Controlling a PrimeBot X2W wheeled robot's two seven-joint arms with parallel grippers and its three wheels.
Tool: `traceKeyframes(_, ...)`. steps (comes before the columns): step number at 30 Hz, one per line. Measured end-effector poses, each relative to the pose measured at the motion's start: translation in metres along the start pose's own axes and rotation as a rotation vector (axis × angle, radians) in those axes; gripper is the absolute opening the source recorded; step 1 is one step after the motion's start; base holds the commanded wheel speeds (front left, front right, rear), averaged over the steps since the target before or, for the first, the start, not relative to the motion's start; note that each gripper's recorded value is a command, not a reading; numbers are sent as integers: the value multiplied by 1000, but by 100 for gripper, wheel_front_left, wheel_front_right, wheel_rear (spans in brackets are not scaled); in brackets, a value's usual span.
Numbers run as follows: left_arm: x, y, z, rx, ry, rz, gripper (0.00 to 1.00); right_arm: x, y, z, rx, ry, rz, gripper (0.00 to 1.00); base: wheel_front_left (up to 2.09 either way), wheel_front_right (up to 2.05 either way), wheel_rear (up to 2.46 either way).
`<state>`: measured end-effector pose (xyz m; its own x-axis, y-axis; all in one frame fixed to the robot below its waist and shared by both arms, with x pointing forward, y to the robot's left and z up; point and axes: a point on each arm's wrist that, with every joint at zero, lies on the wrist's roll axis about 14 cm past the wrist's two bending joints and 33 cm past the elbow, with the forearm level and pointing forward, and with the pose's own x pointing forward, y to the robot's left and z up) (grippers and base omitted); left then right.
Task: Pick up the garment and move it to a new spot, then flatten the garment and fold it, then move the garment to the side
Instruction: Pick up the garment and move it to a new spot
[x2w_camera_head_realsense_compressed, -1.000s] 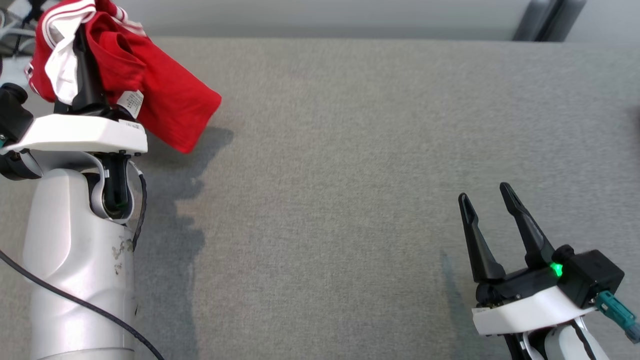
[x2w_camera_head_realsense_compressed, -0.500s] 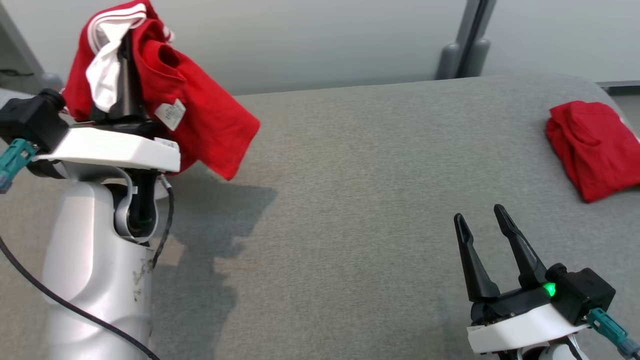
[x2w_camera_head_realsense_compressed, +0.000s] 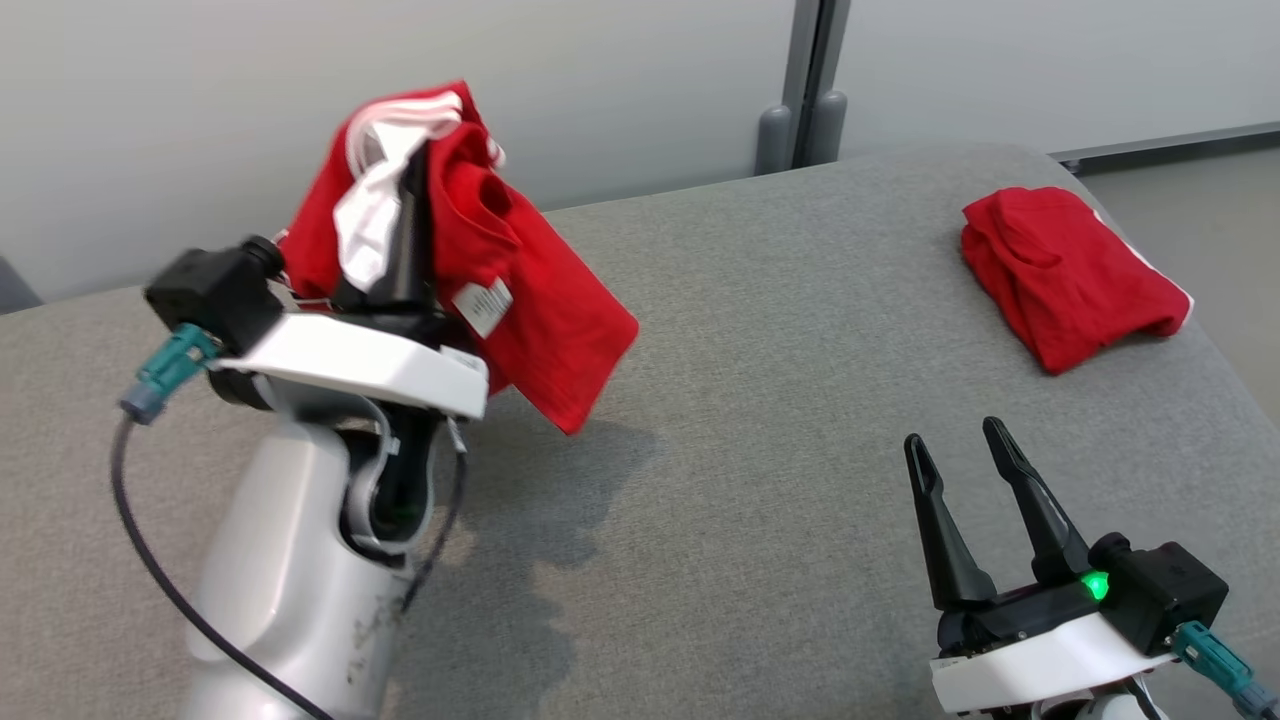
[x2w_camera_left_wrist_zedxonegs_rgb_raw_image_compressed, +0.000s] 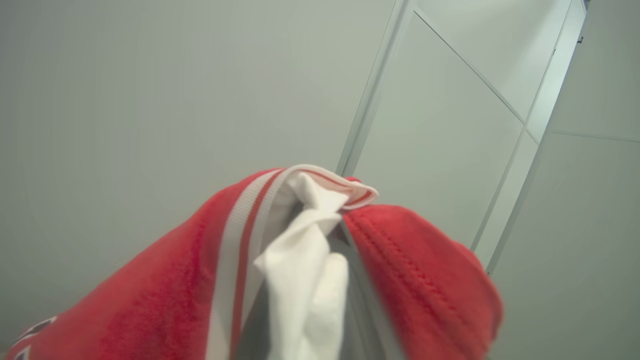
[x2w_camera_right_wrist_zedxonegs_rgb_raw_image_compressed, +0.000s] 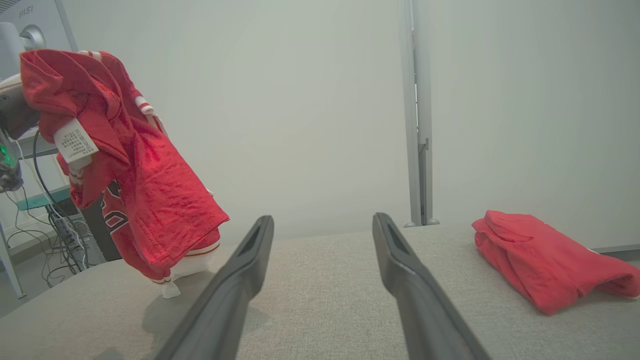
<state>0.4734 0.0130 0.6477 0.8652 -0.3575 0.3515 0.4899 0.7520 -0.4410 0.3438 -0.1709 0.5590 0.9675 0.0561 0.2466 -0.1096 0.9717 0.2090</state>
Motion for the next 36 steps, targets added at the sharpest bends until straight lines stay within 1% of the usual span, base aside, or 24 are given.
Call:
traceKeyframes(2, -4, -9, -21, -23, 58, -14, 0, -2, -4, 1, 3, -2, -14, 100, 0, 0, 0)
traceKeyframes(3, -4, -9, -21, -23, 58, -14, 0, -2, -4, 1, 3, -2, -14, 100, 0, 0, 0)
traceKeyframes(5, -10, -13, -44, -36, 123, -16, 0, -3, -6, -1, 2, 4, -23, 100, 0, 0, 0)
traceKeyframes(9, -28, -4, -98, -76, 286, 26, 0, -3, -11, -7, 1, 23, -38, 100, 0, 0, 0)
traceKeyframes(12, -48, -1, -142, -131, 436, 52, 0, -2, -13, -12, 2, 39, -46, 100, 0, 0, 0)
traceKeyframes(17, -81, 6, -196, -149, 621, 86, 0, 2, -14, -18, 13, 54, -49, 100, 0, 0, 0)
traceKeyframes(18, -87, 6, -204, -158, 651, 87, 28, 4, -14, -18, 16, 54, -50, 100, 0, 0, 0)
traceKeyframes(19, -92, 7, -211, -163, 677, 91, 46, 5, -14, -18, 16, 53, -50, 100, 0, 0, 0)
traceKeyframes(20, -96, 7, -216, -161, 696, 92, 46, 6, -14, -18, 15, 53, -50, 100, 0, 0, 0)
traceKeyframes(21, -96, 7, -218, -158, 699, 91, 84, 6, -15, -19, 15, 56, -50, 100, 0, 0, 0)
traceKeyframes(22, -94, 7, -218, -156, 694, 91, 100, 6, -14, -20, 16, 59, -50, 100, 0, 0, 0)
traceKeyframes(26, -78, 4, -206, -132, 631, 70, 100, 7, -12, -19, 18, 55, -43, 100, 0, 0, 0)
traceKeyframes(30, -72, 1, -192, -114, 586, 54, 100, 9, -7, -16, 23, 44, -26, 100, 0, 0, 0)
traceKeyframes(36, -61, 2, -154, -97, 459, 38, 100, 12, 7, -13, 35, 31, 19, 100, 0, 0, 0)
